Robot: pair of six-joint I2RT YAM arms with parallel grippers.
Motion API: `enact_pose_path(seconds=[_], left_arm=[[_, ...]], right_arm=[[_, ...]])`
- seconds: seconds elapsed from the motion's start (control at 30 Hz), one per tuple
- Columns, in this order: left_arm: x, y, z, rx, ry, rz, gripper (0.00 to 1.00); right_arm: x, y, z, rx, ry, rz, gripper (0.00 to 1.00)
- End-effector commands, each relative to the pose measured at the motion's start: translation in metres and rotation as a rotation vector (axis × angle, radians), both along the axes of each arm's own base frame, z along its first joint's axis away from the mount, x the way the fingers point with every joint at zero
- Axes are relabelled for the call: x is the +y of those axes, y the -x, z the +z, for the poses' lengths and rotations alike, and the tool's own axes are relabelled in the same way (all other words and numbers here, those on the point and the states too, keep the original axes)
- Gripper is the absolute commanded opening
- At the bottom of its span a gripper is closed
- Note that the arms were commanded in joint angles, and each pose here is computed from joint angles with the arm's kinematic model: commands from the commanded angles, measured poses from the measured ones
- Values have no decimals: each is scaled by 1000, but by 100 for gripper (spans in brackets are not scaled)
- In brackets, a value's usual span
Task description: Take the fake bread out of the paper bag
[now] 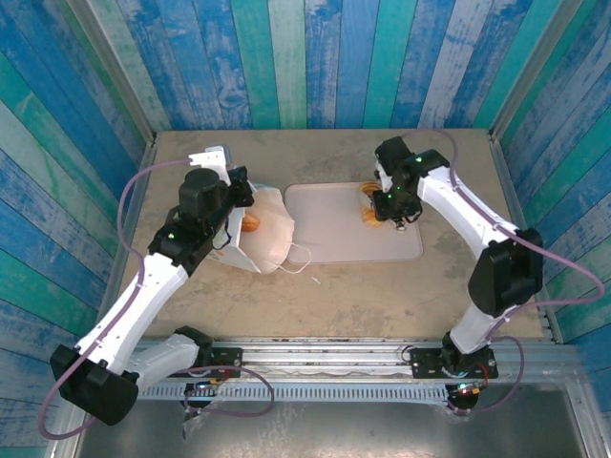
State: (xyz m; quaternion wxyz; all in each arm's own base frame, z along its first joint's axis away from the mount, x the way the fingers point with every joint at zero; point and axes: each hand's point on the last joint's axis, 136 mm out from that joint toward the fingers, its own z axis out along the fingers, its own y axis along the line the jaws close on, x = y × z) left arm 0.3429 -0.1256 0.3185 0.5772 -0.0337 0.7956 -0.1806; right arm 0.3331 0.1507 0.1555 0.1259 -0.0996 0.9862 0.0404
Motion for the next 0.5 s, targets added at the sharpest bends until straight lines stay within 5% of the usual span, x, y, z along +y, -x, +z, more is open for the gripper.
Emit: enact_pose_path(seconds=[0.0, 0.27, 0.47], left_arm=[[3, 2, -1, 15, -52, 3, 0], [7, 4, 0, 1, -57, 20, 0], [5, -2, 0, 10, -45, 23, 0]], right_arm=[[6, 6, 32, -92, -76, 73, 46], [59, 38, 100, -351, -445, 333, 45], [99, 78, 109, -392, -536, 574, 45]])
